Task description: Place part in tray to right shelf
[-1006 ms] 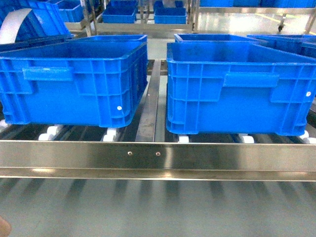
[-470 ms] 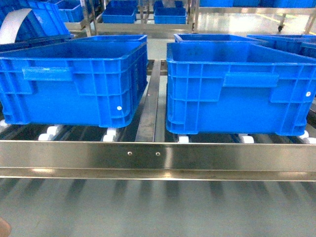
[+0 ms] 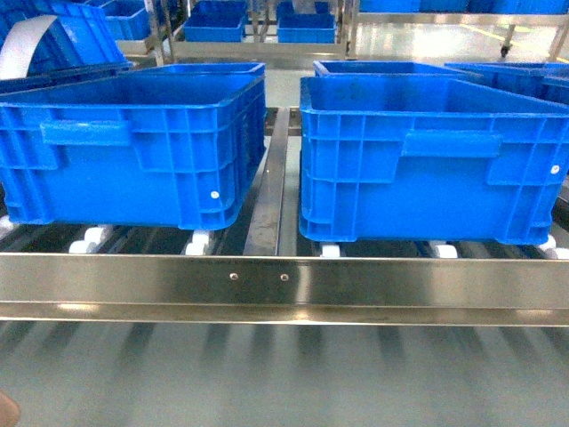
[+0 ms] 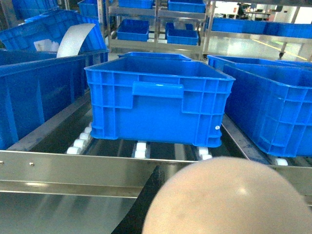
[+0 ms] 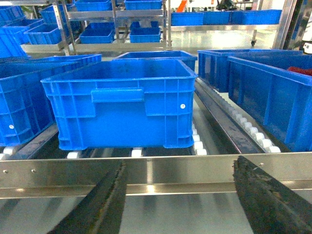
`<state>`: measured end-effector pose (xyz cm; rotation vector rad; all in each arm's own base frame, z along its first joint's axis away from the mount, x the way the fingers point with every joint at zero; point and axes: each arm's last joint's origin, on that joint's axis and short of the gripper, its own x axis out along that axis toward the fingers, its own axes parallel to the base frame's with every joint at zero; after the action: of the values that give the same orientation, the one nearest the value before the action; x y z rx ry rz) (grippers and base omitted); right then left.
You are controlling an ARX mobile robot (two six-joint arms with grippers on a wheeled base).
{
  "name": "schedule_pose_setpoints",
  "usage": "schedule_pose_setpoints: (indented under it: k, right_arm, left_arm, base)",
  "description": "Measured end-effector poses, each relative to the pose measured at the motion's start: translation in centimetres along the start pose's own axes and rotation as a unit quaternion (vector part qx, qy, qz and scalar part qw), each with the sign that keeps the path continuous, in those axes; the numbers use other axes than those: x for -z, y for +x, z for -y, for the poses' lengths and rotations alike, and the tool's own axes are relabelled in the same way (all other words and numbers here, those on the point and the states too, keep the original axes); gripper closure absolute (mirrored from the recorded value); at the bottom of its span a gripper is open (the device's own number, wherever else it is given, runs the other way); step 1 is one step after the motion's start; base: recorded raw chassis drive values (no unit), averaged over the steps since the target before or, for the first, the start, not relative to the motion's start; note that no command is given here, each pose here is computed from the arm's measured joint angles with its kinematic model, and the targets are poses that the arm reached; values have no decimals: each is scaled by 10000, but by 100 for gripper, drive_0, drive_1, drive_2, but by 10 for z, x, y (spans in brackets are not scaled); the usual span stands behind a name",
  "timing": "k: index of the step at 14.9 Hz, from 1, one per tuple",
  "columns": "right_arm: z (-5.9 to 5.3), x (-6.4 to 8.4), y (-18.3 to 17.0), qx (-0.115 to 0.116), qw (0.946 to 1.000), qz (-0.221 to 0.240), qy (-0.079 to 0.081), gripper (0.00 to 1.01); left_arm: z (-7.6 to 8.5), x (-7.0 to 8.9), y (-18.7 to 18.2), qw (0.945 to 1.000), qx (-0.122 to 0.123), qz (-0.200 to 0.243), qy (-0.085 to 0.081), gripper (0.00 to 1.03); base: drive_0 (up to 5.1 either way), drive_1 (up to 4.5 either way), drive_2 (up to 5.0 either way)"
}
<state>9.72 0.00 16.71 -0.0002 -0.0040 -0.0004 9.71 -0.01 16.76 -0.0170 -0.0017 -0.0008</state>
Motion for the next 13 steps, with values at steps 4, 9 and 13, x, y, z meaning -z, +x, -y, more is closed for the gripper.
schedule_pose_setpoints:
  k: [4, 9, 13]
  right_arm:
    - [0, 0, 0, 0, 10000, 0, 0, 3]
    - [0, 0, 0, 0, 10000, -2, 0, 3]
    - [0, 0, 0, 0, 10000, -2, 0, 3]
  left_arm:
    - [0, 0, 0, 10000, 0, 0, 0, 91]
    - [0, 0, 0, 10000, 0, 0, 0, 91]
    - [0, 0, 0, 10000, 0, 0, -2, 91]
  base:
    - [0, 0, 0]
    - [0, 0, 0]
    - [0, 0, 0]
